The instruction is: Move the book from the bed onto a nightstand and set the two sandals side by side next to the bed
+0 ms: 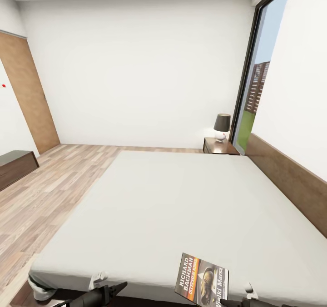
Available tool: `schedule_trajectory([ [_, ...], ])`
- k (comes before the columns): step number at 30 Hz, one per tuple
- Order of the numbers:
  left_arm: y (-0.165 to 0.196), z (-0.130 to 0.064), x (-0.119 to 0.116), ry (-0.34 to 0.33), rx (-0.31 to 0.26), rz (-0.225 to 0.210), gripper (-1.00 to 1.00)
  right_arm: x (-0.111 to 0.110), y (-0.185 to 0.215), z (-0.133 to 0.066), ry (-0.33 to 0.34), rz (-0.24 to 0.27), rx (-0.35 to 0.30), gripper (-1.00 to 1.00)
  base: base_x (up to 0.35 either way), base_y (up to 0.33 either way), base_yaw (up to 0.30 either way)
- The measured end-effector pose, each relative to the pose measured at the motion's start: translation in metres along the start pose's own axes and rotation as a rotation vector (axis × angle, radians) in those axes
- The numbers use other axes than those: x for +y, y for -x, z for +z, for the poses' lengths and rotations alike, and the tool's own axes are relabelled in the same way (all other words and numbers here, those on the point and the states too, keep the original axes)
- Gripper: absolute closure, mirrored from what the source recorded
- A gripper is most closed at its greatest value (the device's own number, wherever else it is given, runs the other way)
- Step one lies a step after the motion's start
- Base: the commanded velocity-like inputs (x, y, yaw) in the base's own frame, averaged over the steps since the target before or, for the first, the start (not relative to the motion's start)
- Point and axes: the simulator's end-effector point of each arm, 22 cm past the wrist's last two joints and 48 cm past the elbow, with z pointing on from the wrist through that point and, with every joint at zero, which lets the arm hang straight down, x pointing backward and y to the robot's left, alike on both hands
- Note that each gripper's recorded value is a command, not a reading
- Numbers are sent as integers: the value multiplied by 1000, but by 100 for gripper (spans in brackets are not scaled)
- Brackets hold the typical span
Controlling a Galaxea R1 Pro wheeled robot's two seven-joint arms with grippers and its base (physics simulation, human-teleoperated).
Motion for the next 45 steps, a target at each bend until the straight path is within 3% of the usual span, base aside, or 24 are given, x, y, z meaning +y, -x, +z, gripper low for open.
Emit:
schedule_trajectory([
  [14, 0, 0, 0, 0, 0, -1, -100, 0, 0, 0, 1, -1, 0, 100, 0, 0, 37],
  [45, -1, 0, -1, -1, 0, -1, -100, 0, 0, 0, -2, -1, 0, 100, 0, 0, 212],
])
